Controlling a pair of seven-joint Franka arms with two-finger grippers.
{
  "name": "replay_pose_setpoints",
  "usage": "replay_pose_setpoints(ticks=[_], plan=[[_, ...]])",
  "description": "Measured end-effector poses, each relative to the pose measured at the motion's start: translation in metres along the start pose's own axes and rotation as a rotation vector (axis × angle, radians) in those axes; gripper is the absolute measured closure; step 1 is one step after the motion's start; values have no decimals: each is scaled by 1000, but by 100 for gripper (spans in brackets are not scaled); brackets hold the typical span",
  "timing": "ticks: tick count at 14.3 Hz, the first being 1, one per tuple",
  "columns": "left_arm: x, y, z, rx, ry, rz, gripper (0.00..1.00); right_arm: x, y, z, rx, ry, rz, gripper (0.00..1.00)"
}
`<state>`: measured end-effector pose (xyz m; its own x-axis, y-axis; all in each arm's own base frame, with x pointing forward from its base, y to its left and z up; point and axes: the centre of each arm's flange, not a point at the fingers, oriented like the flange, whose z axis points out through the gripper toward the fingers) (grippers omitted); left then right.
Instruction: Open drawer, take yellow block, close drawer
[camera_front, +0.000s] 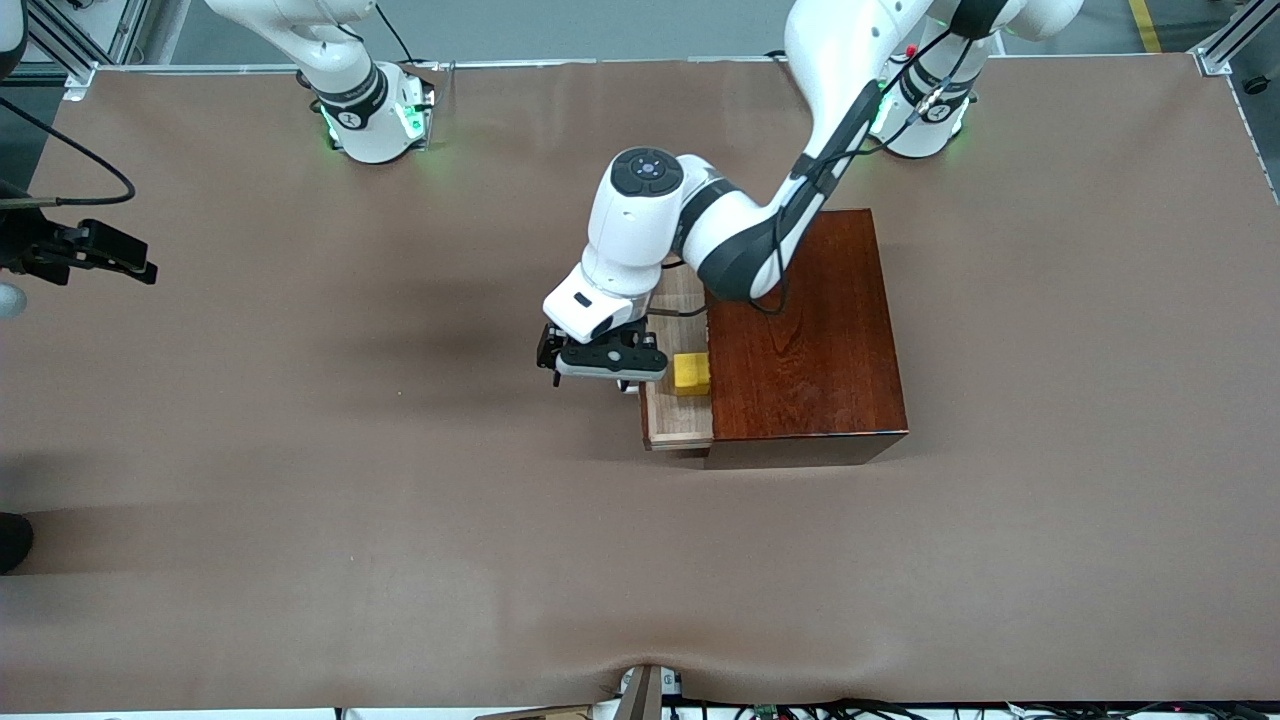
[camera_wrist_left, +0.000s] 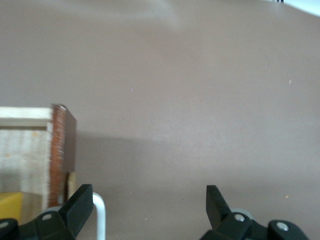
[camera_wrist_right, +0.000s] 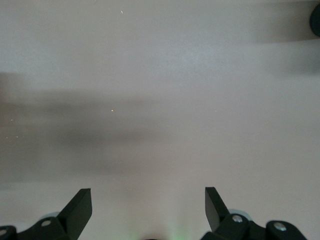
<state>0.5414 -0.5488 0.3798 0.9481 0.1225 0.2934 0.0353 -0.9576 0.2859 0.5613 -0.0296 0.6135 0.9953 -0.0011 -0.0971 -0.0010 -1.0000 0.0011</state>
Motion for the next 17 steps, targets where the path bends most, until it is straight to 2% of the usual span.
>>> replay_pose_setpoints(ticks=[2,4,6,10,17], plan=[[25,-11,-27,0,9,-41,0,0,0,0,0,0,0,0],[33,-17,-38,11,5,-57,0,0,0,0,0,1,0,0],[30,-19,-35,31,-13,-56,0,1,-3,-1,11,6,17,0],[25,-20,-31,47,-28,-54,0,1,-26,-1,53,5,154,0],[22,-25,-27,85,-57,-54,0,2,-36,-1,53,5,165,0]])
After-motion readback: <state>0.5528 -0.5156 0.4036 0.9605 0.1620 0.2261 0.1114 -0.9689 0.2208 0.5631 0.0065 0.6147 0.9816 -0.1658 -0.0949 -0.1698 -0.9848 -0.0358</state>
